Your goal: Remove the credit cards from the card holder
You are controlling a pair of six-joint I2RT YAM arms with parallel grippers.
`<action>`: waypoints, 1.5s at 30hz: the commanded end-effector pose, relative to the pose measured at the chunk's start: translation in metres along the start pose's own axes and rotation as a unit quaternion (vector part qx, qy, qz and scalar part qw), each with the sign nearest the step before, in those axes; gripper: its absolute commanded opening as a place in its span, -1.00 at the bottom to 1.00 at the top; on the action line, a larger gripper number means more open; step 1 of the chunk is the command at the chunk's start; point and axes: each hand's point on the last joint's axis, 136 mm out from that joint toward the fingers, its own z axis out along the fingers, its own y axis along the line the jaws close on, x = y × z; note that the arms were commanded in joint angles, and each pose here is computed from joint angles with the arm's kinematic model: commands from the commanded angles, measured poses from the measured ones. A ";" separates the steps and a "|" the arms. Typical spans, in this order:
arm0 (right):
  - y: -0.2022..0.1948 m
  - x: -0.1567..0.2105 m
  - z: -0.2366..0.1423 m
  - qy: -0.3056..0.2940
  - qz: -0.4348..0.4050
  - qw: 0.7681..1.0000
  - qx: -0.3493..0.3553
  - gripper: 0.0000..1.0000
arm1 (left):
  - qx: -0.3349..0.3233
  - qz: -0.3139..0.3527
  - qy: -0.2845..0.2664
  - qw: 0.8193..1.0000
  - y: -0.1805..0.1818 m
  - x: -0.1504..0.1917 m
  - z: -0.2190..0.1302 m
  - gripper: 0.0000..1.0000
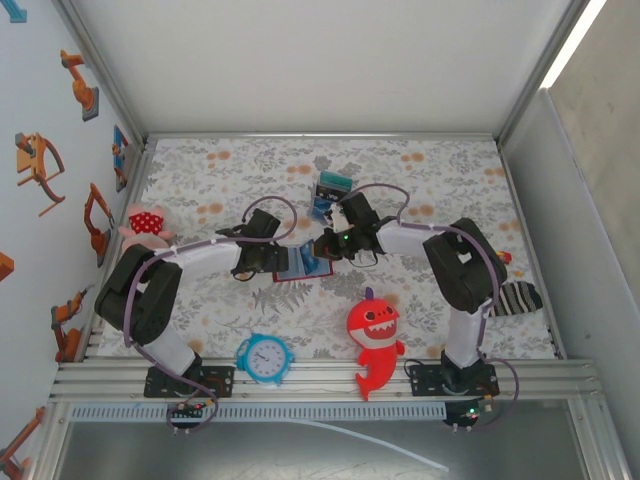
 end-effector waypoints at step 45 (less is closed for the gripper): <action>-0.007 -0.144 -0.090 0.037 -0.412 0.867 0.276 -1.00 | 0.033 -0.045 -0.092 0.994 0.006 -0.025 -0.062 0.94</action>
